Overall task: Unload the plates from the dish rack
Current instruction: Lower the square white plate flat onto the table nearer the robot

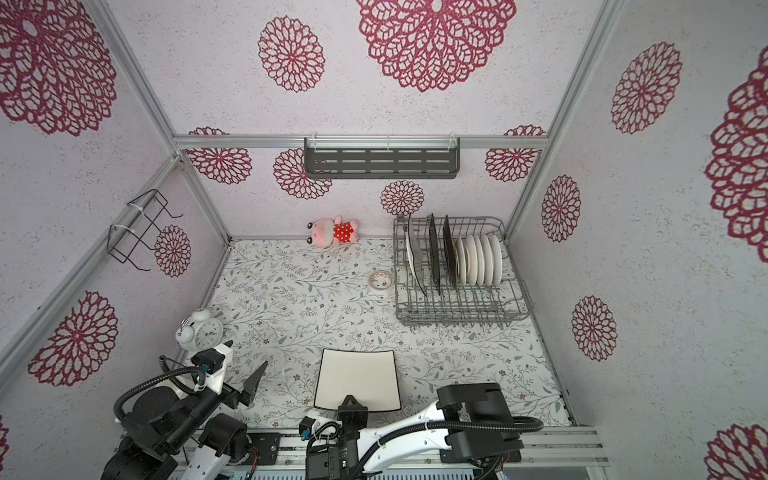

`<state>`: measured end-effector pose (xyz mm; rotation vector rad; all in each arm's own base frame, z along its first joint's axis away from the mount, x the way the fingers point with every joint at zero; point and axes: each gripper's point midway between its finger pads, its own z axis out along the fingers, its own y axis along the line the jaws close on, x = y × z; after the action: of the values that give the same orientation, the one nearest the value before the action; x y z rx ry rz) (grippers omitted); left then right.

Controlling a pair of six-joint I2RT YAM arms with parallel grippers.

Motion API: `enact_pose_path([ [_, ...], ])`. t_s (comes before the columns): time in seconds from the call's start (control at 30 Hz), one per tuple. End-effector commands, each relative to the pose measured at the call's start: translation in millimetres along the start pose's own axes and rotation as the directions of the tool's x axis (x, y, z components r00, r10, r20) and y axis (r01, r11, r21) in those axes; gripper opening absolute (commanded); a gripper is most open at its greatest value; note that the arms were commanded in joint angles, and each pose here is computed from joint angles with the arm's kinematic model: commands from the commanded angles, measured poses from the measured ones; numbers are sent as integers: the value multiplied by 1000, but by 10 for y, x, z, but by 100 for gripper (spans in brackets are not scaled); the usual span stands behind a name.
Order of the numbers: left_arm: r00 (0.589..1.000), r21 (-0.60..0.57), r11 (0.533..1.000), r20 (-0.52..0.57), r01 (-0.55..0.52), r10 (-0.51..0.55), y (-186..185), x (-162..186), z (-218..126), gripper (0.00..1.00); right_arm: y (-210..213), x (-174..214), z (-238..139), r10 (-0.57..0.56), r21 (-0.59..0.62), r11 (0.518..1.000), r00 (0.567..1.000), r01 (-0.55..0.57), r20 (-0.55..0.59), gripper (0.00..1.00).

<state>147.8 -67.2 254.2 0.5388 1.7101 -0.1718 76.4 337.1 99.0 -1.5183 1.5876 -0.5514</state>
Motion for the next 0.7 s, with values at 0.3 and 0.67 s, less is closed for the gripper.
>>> enact_pose_path([
  [0.3, 999, -3, 1000, 42, -2, 2, 10, -104, -66, 97, -30, 28, 44, 24, 84, 996, 999, -22, -29, 5],
  [0.67, 999, -8, 1000, 42, 1, -1, 18, -101, -56, 97, 307, 10, 134, 5, -40, 999, 999, -6, -31, 17],
])
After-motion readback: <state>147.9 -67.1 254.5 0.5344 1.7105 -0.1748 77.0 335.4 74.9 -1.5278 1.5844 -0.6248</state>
